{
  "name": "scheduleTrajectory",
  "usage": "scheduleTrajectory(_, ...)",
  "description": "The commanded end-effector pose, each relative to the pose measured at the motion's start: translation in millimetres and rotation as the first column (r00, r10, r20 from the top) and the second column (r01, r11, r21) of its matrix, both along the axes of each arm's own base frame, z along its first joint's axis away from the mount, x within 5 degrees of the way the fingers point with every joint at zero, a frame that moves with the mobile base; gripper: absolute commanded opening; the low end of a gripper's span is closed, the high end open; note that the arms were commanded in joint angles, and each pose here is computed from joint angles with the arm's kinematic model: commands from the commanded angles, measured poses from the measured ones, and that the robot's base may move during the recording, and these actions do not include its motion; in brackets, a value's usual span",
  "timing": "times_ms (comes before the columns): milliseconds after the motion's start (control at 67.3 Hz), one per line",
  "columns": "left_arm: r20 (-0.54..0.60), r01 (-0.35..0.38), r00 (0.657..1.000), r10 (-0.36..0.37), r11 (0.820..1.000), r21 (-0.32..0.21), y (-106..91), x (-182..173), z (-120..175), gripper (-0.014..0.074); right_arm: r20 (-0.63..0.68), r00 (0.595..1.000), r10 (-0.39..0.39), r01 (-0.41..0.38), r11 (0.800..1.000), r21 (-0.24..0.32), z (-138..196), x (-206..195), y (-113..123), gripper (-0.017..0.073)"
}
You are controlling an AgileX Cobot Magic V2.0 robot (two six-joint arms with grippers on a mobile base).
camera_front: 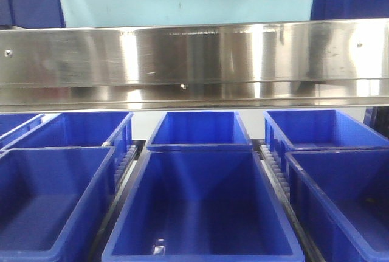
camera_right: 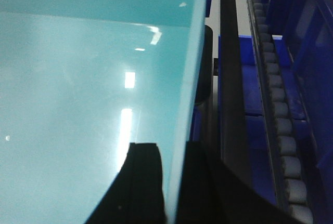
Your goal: Move two blue bins to right shelf middle
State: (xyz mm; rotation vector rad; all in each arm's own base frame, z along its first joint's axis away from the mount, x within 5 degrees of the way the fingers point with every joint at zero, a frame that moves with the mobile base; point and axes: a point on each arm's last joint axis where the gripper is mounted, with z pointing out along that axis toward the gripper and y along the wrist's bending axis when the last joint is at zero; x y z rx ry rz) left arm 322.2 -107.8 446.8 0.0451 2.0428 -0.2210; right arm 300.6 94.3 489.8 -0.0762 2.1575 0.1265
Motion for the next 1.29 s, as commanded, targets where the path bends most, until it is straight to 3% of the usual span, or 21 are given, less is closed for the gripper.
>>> scheduleTrajectory(0,0.069,0.025,0.997,-0.023,0.999,-0.029,-4.8,0.5,8.7,-0.0111,0.061,0.996,0.067,-0.072,0.995,0.076,11.6,-7.3,9.4,-0.0167)
scheduleTrajectory(1279,0.069,0.025,0.997,-0.023,0.999,-0.029,-4.8,0.5,8.7,-0.0111,0.061,0.996,0.067,-0.072,0.995,0.076,11.6,-7.3,9.4,-0.0167)
